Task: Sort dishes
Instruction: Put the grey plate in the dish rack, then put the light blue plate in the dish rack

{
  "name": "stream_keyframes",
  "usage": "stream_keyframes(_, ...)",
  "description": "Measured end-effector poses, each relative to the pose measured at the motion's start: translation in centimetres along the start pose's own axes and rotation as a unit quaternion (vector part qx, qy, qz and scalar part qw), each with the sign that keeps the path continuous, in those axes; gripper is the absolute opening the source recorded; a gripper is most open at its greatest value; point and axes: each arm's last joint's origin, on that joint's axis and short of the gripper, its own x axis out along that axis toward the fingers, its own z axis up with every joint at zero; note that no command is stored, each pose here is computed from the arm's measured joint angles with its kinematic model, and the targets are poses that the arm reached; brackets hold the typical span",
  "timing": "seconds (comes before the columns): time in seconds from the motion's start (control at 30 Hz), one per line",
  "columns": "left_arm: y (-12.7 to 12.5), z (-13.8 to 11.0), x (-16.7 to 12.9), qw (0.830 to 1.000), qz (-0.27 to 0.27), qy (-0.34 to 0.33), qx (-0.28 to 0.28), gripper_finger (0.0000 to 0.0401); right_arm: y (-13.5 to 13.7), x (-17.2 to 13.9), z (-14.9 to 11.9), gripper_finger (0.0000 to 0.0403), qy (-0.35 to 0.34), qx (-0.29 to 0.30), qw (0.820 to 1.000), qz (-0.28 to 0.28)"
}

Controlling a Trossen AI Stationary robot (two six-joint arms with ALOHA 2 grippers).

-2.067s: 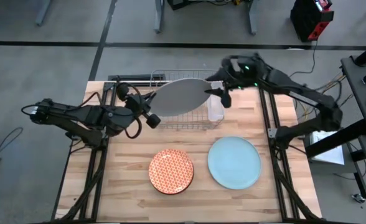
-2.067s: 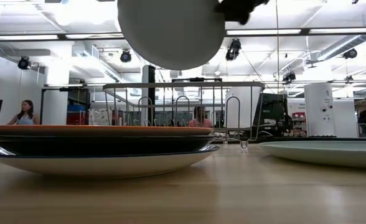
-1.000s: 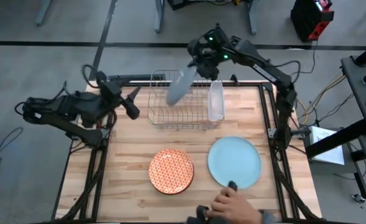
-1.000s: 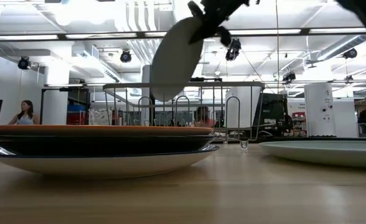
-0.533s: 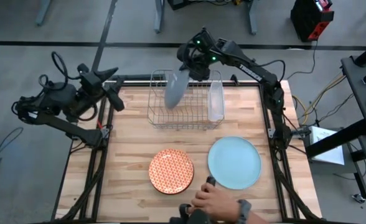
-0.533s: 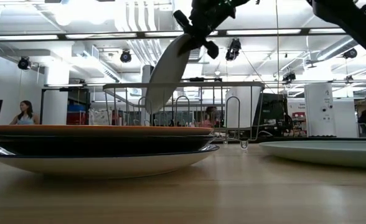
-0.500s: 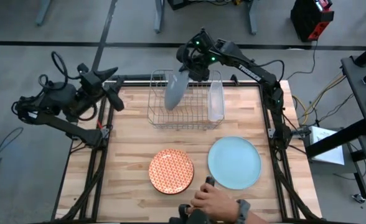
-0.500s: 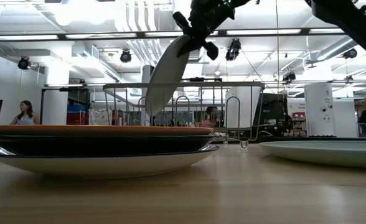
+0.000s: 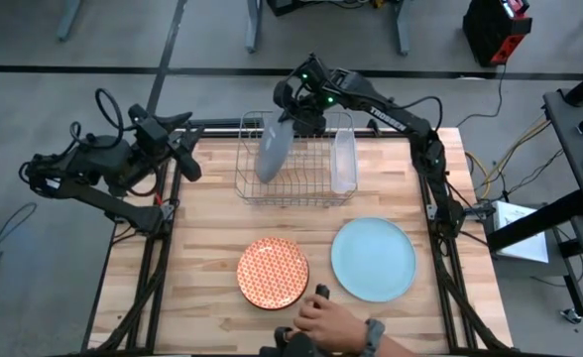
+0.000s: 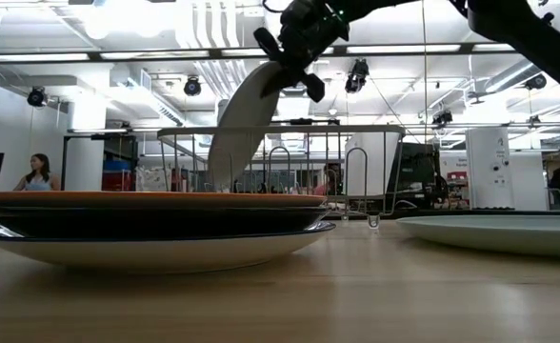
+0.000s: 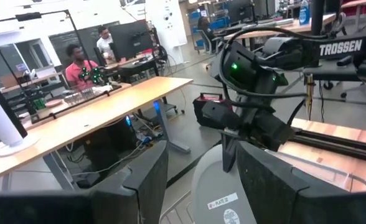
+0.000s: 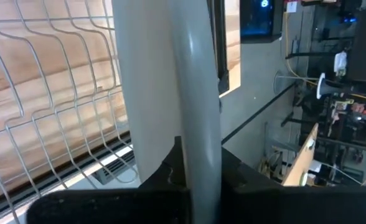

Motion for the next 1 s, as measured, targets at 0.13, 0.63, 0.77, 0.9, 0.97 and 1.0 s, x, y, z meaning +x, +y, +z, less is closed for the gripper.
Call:
stream_keyframes(0.13,-0.1,-0.2,0.0,1.0,-0.001,0.006,0.003,0.018,0.1,0.4,0.0,0.0045,-0.002,0.001,1.0,0.003)
stream_keyframes(0.63,-0.2,-0.4,0.1,1.0,-0.001,0.011,0.008,0.018,-1.5,0.4,-0.4,0.0119,0.01,0.104,0.992,-0.076)
stream_keyframes(0.77,-0.2,-0.5,0.1,1.0,-0.001,0.014,0.006,0.018,-1.8,0.4,-0.2,0.0144,0.006,0.138,0.986,-0.088)
stream_keyframes(0.9,-0.2,-0.6,0.1,1.0,-0.001,0.017,0.008,0.018,-1.9,0.4,-0.2,0.0166,0.005,0.153,0.984,-0.093)
stream_keyframes(0.97,-0.2,-0.6,0.1,1.0,-0.001,0.018,0.009,0.018,-1.9,0.4,-0.1,0.0174,0.004,0.159,0.983,-0.094)
stream_keyframes(1.0,-0.2,-0.6,0.1,1.0,-0.001,0.018,0.009,0.018,-2.0,0.2,-0.1,0.0177,0.006,0.164,0.982,-0.095)
